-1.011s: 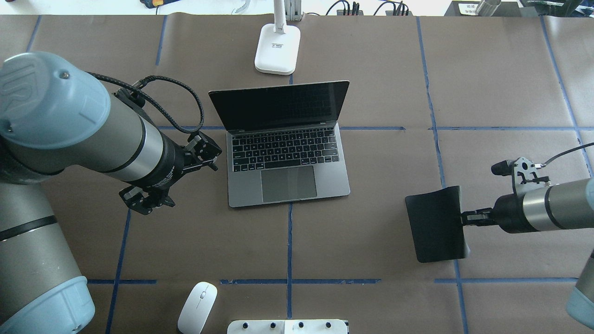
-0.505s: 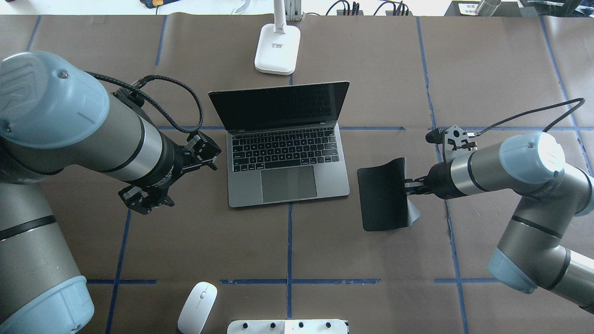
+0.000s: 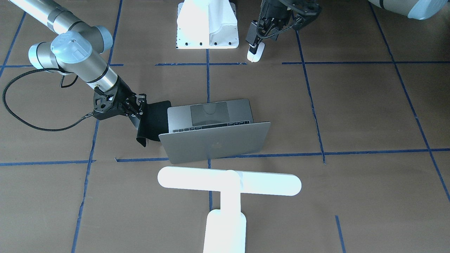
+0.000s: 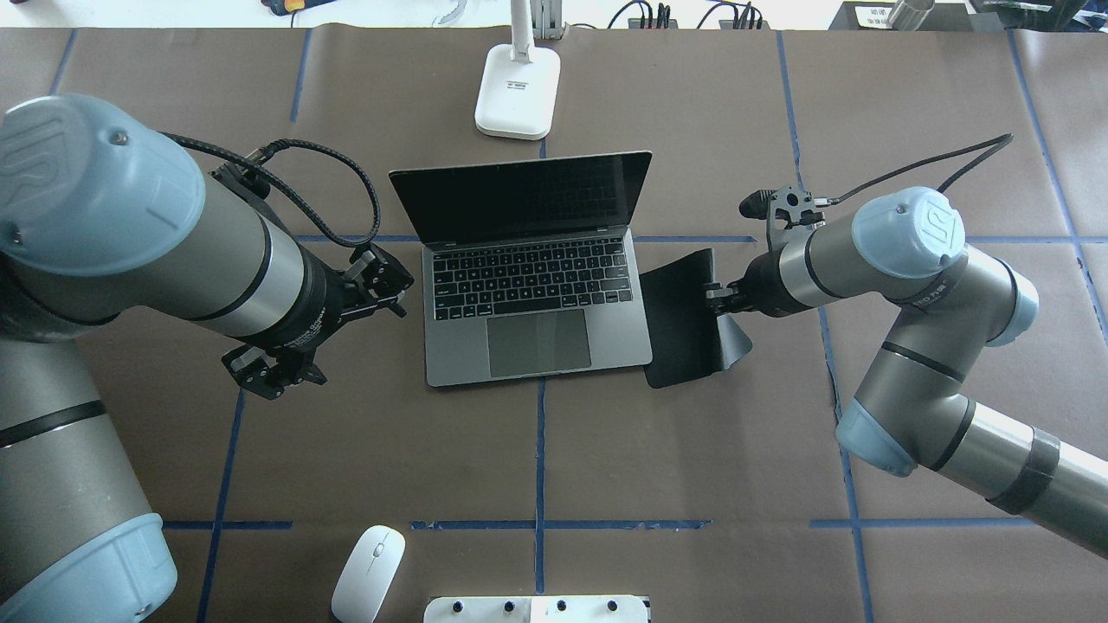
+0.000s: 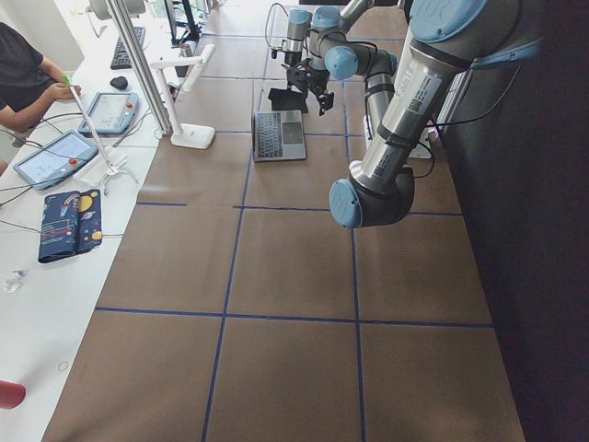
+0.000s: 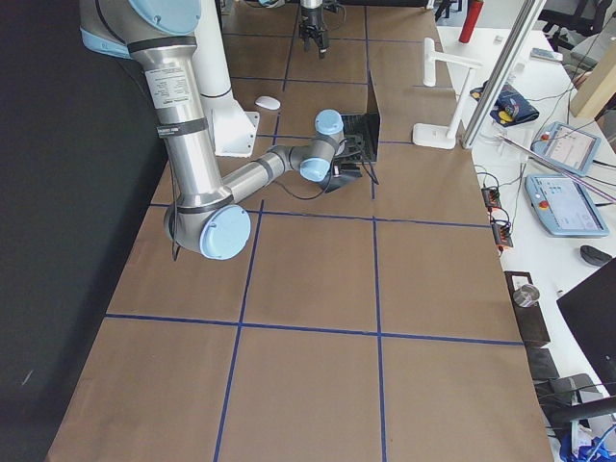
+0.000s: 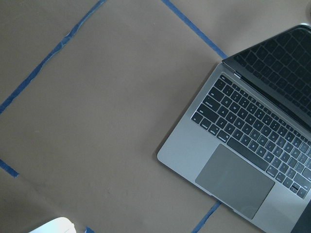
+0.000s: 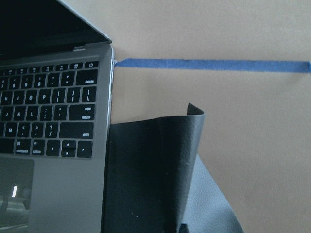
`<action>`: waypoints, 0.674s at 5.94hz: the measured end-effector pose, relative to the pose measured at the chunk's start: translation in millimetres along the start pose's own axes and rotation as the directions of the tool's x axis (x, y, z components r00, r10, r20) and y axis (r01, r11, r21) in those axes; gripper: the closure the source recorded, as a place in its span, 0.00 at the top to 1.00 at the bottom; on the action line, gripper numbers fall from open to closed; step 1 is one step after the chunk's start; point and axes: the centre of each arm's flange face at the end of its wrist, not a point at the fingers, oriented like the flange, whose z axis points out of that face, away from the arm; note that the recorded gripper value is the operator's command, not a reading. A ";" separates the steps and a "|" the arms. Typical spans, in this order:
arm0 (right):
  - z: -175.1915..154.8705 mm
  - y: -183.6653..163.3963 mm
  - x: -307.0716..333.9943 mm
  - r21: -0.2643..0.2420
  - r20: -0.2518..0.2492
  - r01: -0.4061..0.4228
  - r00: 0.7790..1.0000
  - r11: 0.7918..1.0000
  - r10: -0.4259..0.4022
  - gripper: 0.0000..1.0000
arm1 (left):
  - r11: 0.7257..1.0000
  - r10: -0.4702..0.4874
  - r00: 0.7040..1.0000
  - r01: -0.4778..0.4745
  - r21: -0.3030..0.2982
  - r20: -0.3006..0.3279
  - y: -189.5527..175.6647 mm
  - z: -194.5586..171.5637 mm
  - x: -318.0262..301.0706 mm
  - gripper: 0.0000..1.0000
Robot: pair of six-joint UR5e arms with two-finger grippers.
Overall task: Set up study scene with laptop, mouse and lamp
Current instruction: 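Carry the mouse pad with the right gripper beside the laptop and lower it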
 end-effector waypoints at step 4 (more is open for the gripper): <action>3.8 -9.6 23.6 -0.043 -0.054 -0.061 0.997 0.997 0.058 0.02 | 1.000 0.004 1.000 -0.004 -0.004 -0.011 1.7 -5.1 -1.0 1.00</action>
